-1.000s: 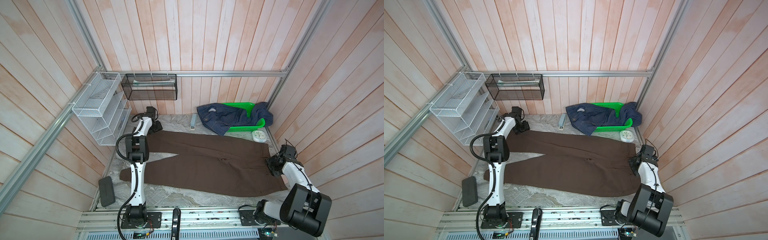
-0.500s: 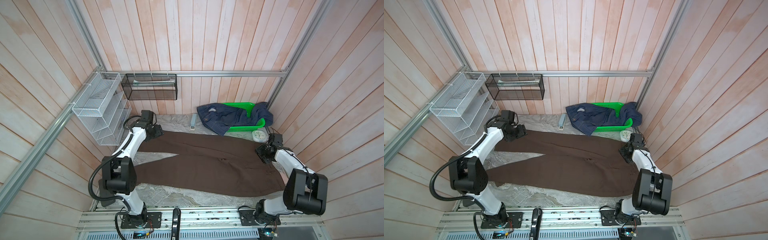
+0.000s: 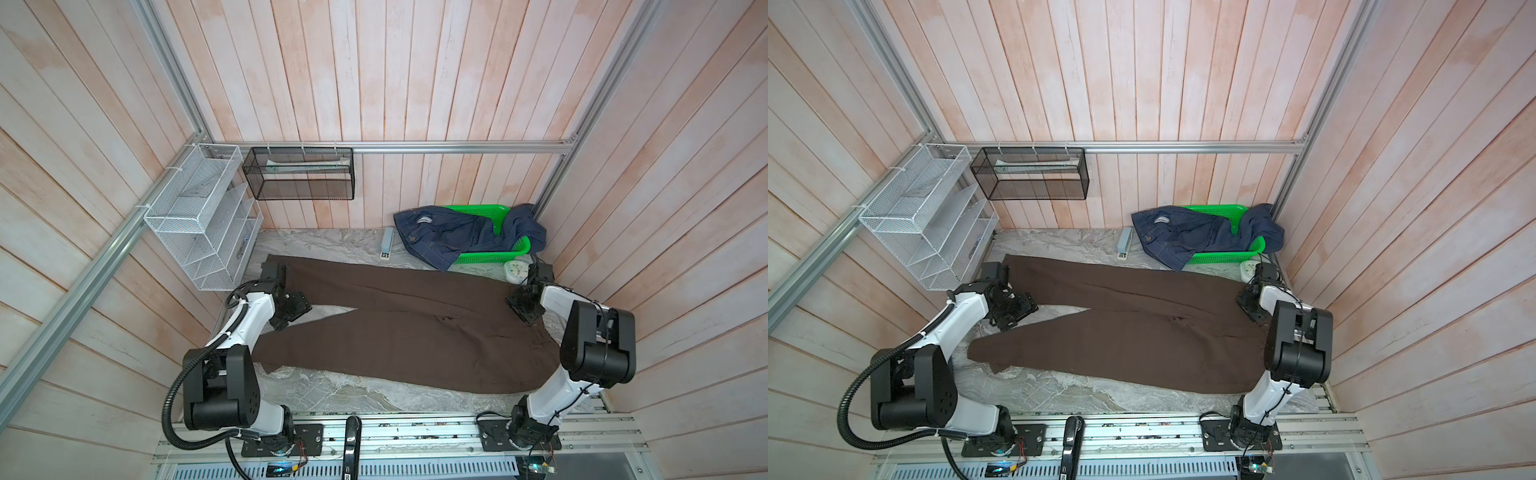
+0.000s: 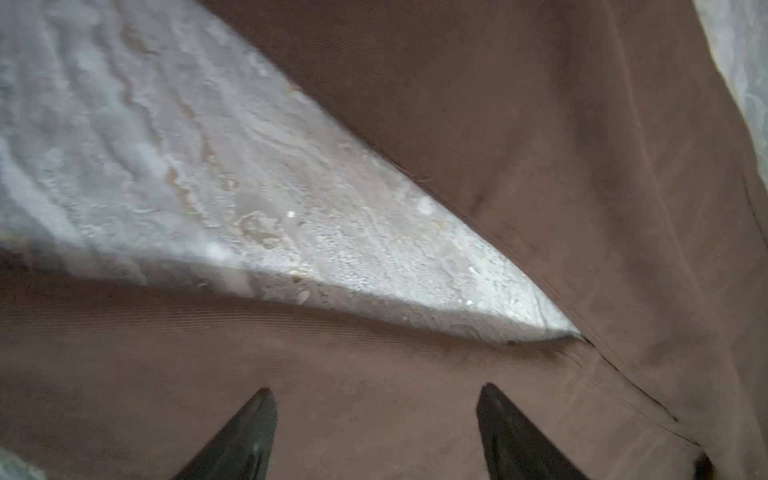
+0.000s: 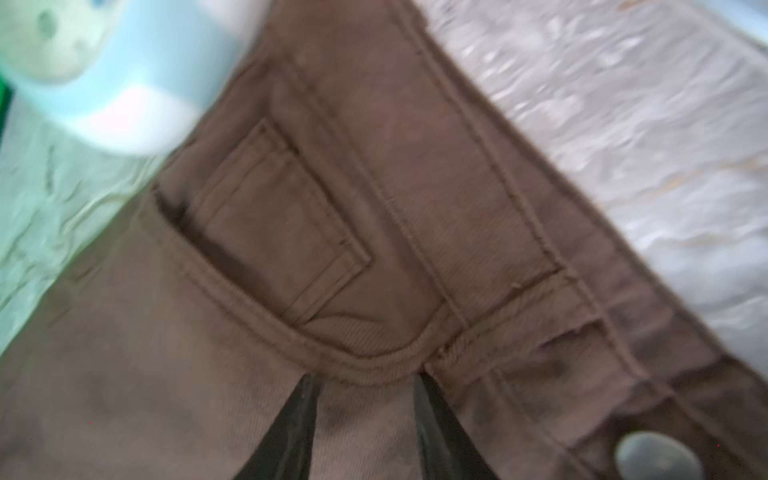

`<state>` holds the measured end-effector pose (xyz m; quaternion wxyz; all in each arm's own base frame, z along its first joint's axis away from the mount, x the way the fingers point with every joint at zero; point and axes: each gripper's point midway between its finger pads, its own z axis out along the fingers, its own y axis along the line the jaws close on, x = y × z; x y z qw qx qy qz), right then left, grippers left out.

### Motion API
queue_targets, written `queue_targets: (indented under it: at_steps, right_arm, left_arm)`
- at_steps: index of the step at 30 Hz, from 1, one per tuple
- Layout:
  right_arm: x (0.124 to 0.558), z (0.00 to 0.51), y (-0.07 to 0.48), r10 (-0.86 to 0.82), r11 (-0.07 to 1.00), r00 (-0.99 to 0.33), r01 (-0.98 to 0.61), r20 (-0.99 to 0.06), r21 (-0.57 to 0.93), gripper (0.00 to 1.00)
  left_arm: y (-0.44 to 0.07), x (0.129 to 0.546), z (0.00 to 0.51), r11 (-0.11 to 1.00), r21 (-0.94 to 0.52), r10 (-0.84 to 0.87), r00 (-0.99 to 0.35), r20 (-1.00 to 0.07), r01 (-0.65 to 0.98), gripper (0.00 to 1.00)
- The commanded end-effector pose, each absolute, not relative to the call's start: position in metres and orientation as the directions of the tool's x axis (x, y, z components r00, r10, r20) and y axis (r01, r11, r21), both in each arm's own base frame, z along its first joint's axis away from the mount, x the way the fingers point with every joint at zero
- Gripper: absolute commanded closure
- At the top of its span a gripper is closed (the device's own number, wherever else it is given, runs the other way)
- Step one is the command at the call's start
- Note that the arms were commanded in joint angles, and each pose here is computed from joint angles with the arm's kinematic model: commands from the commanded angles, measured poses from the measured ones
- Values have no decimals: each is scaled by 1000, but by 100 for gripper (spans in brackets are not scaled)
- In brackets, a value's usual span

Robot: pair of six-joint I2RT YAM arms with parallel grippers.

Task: Fold and stack the trousers

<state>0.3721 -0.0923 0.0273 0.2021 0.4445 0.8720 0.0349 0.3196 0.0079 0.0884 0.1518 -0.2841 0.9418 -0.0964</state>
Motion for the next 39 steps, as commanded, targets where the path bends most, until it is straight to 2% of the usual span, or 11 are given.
queue_targets:
  at_steps: [1, 7, 12, 18, 25, 28, 31, 35, 39]
  right_arm:
    - [363, 22, -121, 796, 567, -490, 809, -357, 153, 58]
    - [369, 28, -124, 790, 577, -494, 800, -363, 165, 57]
    - [379, 64, -108, 755, 630, -514, 742, -407, 230, 47]
    - [379, 131, -65, 679, 711, -536, 649, -501, 269, 41]
    - [366, 150, -12, 640, 762, -581, 566, -504, 315, 41]
    - [360, 153, -3, 636, 767, -585, 550, -503, 330, 41]
    - [354, 156, 0, 638, 766, -582, 545, -505, 340, 41]
    - [349, 162, -2, 637, 766, -571, 543, -518, 344, 41]
    - [347, 168, -3, 637, 766, -560, 539, -530, 351, 41]
  left_arm:
    - [22, 317, 96, 787, -289, -611, -750, -254, -544, 21]
    - [35, 310, 100, 786, -257, -617, -742, -263, -562, 20]
    - [44, 297, 92, 779, -209, -627, -740, -245, -591, 17]
    - [58, 280, 77, 748, -158, -663, -714, -228, -644, 9]
    - [59, 277, 47, 738, -146, -675, -718, -171, -659, 12]
    - [56, 276, 35, 741, -145, -672, -727, -144, -656, 18]
    - [50, 273, 30, 744, -159, -667, -735, -121, -649, 29]
    - [38, 271, 33, 764, -187, -641, -759, -111, -618, 62]
    - [22, 271, 44, 801, -197, -594, -793, -135, -566, 82]
